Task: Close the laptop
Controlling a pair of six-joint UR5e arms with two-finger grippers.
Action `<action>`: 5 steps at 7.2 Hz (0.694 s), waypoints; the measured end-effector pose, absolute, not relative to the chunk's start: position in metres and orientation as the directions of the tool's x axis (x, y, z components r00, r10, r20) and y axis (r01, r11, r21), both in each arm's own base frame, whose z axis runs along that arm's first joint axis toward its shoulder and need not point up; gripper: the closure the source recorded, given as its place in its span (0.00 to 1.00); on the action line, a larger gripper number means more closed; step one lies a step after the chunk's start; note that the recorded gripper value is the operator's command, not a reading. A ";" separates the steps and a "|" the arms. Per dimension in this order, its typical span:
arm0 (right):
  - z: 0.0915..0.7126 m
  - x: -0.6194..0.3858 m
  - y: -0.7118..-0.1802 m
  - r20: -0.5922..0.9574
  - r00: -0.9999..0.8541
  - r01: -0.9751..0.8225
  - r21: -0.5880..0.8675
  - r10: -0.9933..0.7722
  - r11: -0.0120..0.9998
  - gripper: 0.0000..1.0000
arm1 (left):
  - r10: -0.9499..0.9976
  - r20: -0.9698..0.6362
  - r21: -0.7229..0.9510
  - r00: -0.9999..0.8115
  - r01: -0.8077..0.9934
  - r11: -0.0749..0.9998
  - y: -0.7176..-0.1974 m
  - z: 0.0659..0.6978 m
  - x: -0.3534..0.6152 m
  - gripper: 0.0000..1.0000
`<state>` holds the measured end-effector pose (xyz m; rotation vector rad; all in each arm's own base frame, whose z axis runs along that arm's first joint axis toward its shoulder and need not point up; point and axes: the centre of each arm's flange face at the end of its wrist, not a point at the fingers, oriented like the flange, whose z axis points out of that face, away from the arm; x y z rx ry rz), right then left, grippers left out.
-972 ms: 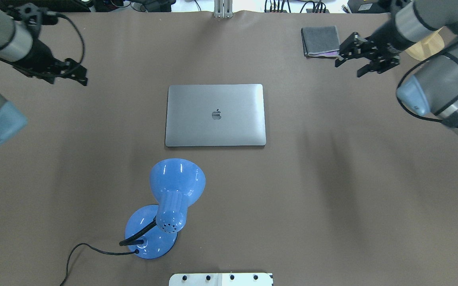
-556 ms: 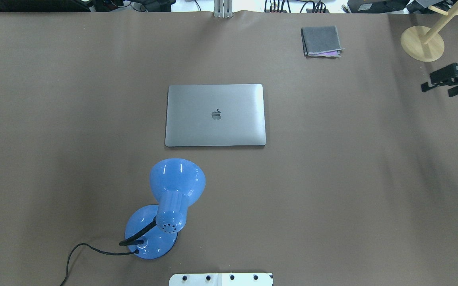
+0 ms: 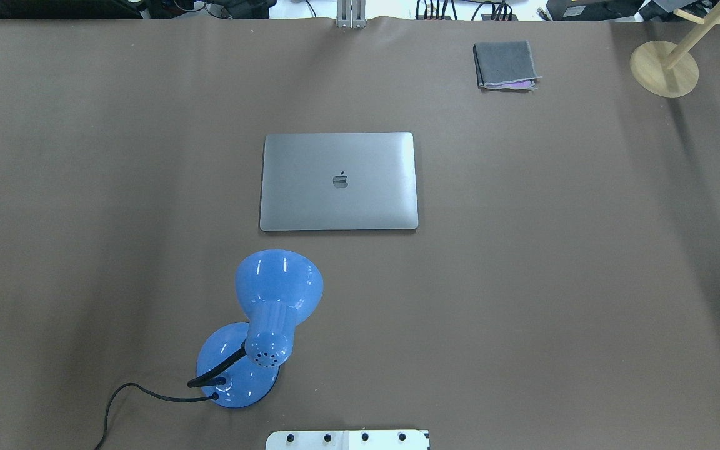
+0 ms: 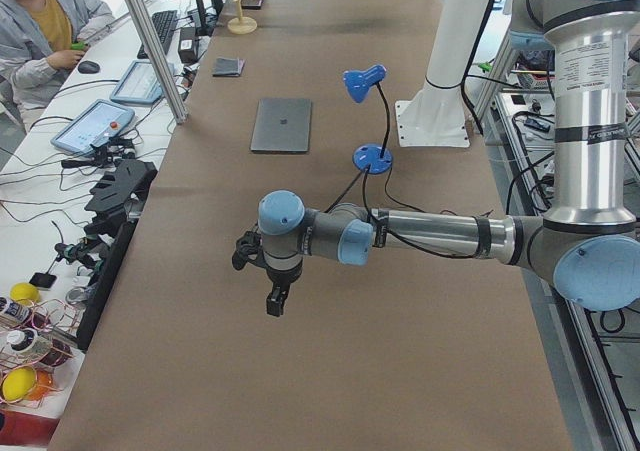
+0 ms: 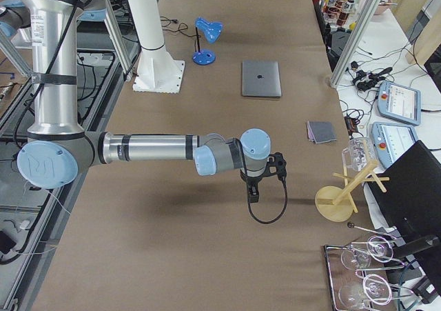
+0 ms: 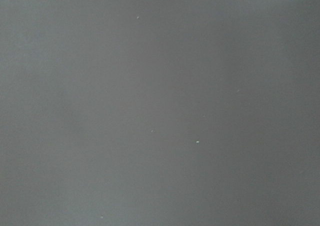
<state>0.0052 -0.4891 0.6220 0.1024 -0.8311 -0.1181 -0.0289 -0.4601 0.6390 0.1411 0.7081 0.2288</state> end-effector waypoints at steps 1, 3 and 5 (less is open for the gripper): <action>0.625 0.005 -0.491 0.713 0.686 0.091 0.117 -0.147 0.989 0.00 | 0.252 -0.629 0.187 0.735 -0.172 0.967 -0.454 0.653 -0.038 0.02; 0.626 -0.002 -0.493 0.700 0.697 0.119 0.103 -0.157 0.988 0.00 | 0.241 -0.633 0.168 0.736 -0.173 0.970 -0.448 0.662 -0.043 0.02; 0.623 -0.007 -0.497 0.697 0.697 0.128 0.107 -0.166 0.986 0.00 | 0.252 -0.627 0.184 0.737 -0.174 0.967 -0.453 0.654 -0.043 0.02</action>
